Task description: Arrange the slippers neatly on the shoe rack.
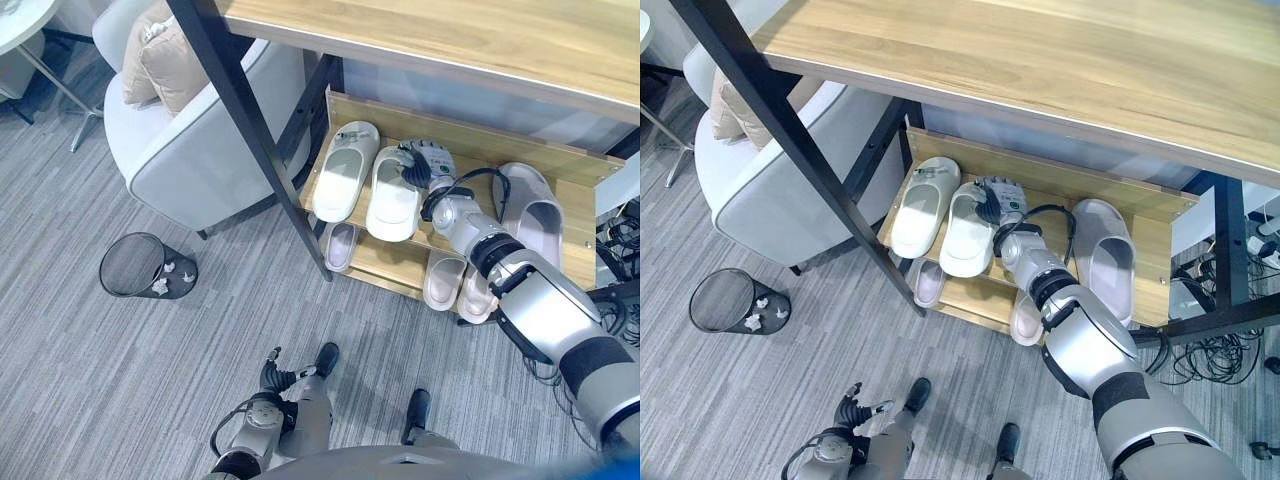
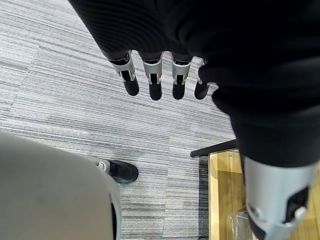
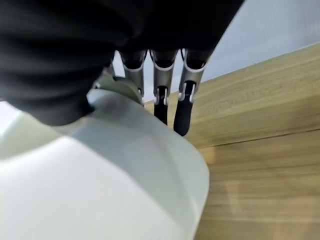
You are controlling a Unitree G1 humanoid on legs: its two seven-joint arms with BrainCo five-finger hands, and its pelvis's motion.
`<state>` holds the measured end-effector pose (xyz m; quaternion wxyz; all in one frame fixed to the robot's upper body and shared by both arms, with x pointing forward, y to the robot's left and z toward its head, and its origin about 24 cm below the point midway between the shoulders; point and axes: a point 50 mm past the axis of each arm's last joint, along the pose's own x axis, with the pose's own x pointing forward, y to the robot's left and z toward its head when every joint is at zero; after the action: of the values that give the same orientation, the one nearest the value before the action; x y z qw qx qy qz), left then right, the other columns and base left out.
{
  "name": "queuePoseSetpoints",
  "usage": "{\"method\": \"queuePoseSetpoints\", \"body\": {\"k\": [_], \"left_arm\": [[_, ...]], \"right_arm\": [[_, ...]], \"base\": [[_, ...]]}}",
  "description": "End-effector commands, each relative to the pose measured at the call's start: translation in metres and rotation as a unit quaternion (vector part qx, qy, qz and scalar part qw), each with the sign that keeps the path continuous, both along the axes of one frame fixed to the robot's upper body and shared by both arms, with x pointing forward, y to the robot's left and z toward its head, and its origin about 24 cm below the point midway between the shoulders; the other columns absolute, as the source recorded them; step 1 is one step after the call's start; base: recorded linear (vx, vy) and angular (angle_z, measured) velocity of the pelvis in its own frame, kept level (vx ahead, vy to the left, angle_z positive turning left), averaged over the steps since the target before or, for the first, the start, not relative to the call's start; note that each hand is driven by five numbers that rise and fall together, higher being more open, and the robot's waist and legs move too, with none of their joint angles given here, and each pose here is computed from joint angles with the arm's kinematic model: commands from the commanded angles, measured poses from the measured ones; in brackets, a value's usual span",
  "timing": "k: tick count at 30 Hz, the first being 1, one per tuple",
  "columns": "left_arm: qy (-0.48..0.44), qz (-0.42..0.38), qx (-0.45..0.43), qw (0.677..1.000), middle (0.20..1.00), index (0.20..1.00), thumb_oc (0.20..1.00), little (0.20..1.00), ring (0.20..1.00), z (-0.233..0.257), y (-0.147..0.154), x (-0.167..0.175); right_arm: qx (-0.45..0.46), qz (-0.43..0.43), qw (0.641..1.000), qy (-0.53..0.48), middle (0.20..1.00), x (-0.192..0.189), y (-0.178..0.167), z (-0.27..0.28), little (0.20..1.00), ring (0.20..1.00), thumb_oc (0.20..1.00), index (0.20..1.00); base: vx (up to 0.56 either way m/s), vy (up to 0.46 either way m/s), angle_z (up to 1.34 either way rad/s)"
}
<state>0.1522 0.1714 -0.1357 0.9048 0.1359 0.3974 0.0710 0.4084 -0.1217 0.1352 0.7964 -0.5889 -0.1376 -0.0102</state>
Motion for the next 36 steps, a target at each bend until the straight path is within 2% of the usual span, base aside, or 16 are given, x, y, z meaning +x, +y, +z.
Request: {"method": "queuePoseSetpoints", "body": {"k": [1, 13, 17, 19, 20, 21, 23, 30, 36], "left_arm": [[0.043, -0.024, -0.016, 0.999, 1.0, 1.0, 1.0, 1.0, 1.0, -0.013, -0.02, -0.024], [0.065, -0.02, -0.017, 0.998, 1.0, 1.0, 1.0, 1.0, 1.0, -0.018, -0.021, -0.035], [0.075, -0.016, -0.021, 0.997, 1.0, 1.0, 1.0, 1.0, 1.0, -0.02, -0.023, -0.041], [0.081, -0.015, -0.021, 0.996, 1.0, 1.0, 1.0, 1.0, 1.0, -0.021, -0.024, -0.043], [0.068, 0.006, -0.026, 0.997, 1.0, 1.0, 1.0, 1.0, 1.0, -0.017, -0.02, -0.026], [0.065, 0.01, -0.028, 0.997, 1.0, 1.0, 1.0, 1.0, 1.0, -0.016, -0.022, -0.018], [0.079, 0.01, -0.037, 0.996, 1.0, 1.0, 1.0, 1.0, 1.0, -0.019, -0.025, -0.027], [0.113, 0.011, -0.033, 0.993, 1.0, 1.0, 1.0, 1.0, 1.0, -0.025, -0.018, -0.042], [0.141, 0.011, -0.021, 0.99, 1.0, 1.0, 1.0, 1.0, 1.0, -0.03, -0.013, -0.054]], "right_arm": [[0.008, -0.011, 0.997, -0.07, 1.0, 0.01, -0.004, 0.046, 1.0, 1.0, 1.0, 1.0], [0.062, -0.007, 0.998, -0.033, 1.0, 0.008, -0.002, 0.032, 1.0, 1.0, 1.0, 1.0], [0.099, -0.002, 0.991, -0.089, 1.0, 0.002, 0.001, 0.033, 1.0, 1.0, 1.0, 1.0], [0.165, -0.009, 0.976, -0.141, 1.0, -0.006, -0.006, 0.034, 1.0, 1.0, 1.0, 1.0], [0.18, 0.018, 0.971, -0.155, 1.0, -0.014, 0.001, 0.035, 1.0, 1.0, 1.0, 1.0], [0.187, 0.008, 0.971, -0.149, 1.0, -0.014, -0.003, 0.033, 1.0, 1.0, 1.0, 1.0], [0.204, -0.019, 0.967, -0.153, 1.0, -0.019, -0.013, 0.019, 1.0, 1.0, 1.0, 1.0], [0.292, -0.027, 0.953, -0.083, 1.0, -0.043, -0.021, -0.025, 1.0, 1.0, 1.0, 1.0], [0.296, -0.002, 0.955, -0.017, 1.0, -0.056, -0.009, -0.051, 1.0, 1.0, 1.0, 1.0]], "base": [[0.0, 0.0, 0.0], [0.0, 0.0, 0.0], [0.0, 0.0, 0.0], [0.01, 0.019, 0.0], [0.03, 0.039, 0.03], [0.05, 0.032, -0.02], [0.06, 0.015, -0.23], [0.05, -0.002, -0.09], [0.04, -0.011, -0.04]]}}
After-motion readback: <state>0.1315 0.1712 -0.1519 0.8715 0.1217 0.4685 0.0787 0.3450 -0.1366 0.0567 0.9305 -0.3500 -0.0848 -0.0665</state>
